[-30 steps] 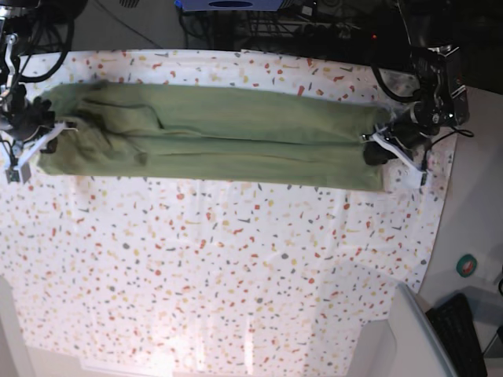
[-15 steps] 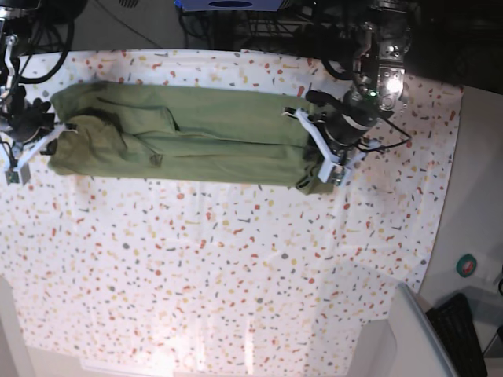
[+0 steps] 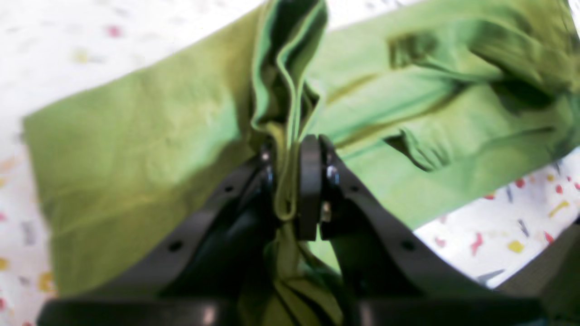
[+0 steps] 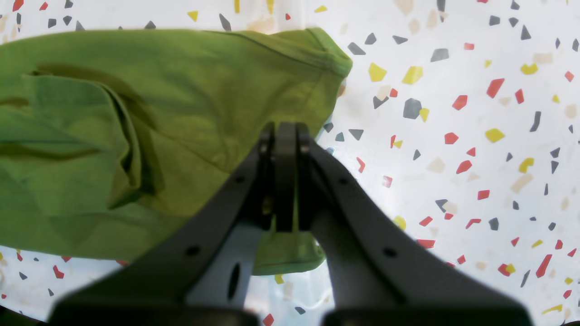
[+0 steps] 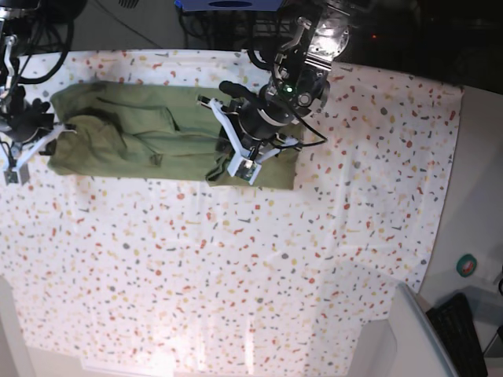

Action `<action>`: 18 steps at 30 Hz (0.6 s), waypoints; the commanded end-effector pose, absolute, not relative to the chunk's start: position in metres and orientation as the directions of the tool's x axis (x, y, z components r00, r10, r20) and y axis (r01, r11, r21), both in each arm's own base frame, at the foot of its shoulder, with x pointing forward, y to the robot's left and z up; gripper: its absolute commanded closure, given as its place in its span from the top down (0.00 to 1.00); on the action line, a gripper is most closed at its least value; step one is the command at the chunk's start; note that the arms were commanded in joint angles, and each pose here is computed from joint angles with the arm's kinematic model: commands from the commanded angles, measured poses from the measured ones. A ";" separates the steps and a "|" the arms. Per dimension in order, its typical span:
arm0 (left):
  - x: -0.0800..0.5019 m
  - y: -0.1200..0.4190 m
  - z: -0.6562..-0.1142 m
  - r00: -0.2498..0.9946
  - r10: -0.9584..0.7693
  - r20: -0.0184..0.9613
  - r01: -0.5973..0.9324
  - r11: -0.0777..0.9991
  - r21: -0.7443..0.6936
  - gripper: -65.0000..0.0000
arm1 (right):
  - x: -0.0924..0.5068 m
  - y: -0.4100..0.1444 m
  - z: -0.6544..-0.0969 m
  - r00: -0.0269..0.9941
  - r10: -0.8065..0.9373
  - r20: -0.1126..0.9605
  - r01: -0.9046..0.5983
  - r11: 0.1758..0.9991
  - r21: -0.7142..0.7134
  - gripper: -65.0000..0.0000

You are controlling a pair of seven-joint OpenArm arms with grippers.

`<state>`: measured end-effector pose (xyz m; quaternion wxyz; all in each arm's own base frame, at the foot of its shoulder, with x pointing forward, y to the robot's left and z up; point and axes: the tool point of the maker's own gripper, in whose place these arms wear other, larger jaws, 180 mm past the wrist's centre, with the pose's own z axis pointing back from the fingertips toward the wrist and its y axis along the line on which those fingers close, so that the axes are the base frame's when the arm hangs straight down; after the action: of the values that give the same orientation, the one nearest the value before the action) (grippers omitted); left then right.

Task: Layout the t-shirt on the table in an organized manner, then fold the t-shirt properly
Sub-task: 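Grasp the strip end with the left gripper and fold it toward the right gripper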

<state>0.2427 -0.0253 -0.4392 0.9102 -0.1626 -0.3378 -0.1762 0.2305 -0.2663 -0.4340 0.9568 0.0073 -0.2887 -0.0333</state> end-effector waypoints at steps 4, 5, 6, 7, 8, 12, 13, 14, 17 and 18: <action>0.248 -0.036 -0.434 0.696 -0.195 0.691 0.439 0.877 -0.195 0.00 | 0.240 -0.272 -0.422 0.805 -0.058 0.590 0.057 0.998 0.020 0.00; 0.249 -0.035 -0.434 0.696 -0.192 0.692 0.437 0.878 -0.195 0.00 | 0.240 -0.272 -0.422 0.805 -0.058 0.590 0.057 0.998 0.020 0.00; 0.249 -0.035 -0.433 0.694 -0.192 0.694 0.437 0.878 -0.194 0.00 | 0.240 -0.273 -0.422 0.805 -0.059 0.591 0.059 0.998 0.020 0.00; 0.249 -0.035 -0.433 0.694 -0.192 0.694 0.437 0.878 -0.194 0.00 | 0.240 -0.273 -0.422 0.805 -0.059 0.591 0.059 0.998 0.020 0.00; 0.250 -0.035 -0.433 0.694 -0.190 0.694 0.435 0.879 -0.195 0.00 | 0.240 -0.273 -0.422 0.805 -0.059 0.591 0.059 0.998 0.020 0.00; 0.253 -0.034 -0.433 0.692 -0.188 0.697 0.432 0.881 -0.191 0.00 | 0.240 -0.273 -0.422 0.805 -0.059 0.591 0.059 0.998 0.020 0.00; 0.254 -0.034 -0.433 0.691 -0.189 0.698 0.433 0.881 -0.190 0.00 | 0.240 -0.273 -0.422 0.805 -0.059 0.591 0.059 0.998 0.020 0.00; 0.256 -0.034 -0.432 0.689 -0.189 0.700 0.433 0.881 -0.189 0.00 | 0.240 -0.273 -0.422 0.805 -0.059 0.591 0.059 0.998 0.020 0.00; 0.260 -0.038 -0.428 0.684 -0.176 0.708 0.429 0.882 -0.196 0.00 | 0.240 -0.273 -0.422 0.805 -0.059 0.591 0.059 0.998 0.020 0.00; 0.262 -0.039 -0.427 0.681 -0.176 0.711 0.430 0.882 -0.194 0.00 | 0.240 -0.273 -0.422 0.805 -0.059 0.591 0.059 0.998 0.020 0.00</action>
<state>0.2519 -0.0307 -0.4401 0.9104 -0.1639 -0.3390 -0.1715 0.2304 -0.2661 -0.4341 0.9569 0.0075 -0.2885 -0.0334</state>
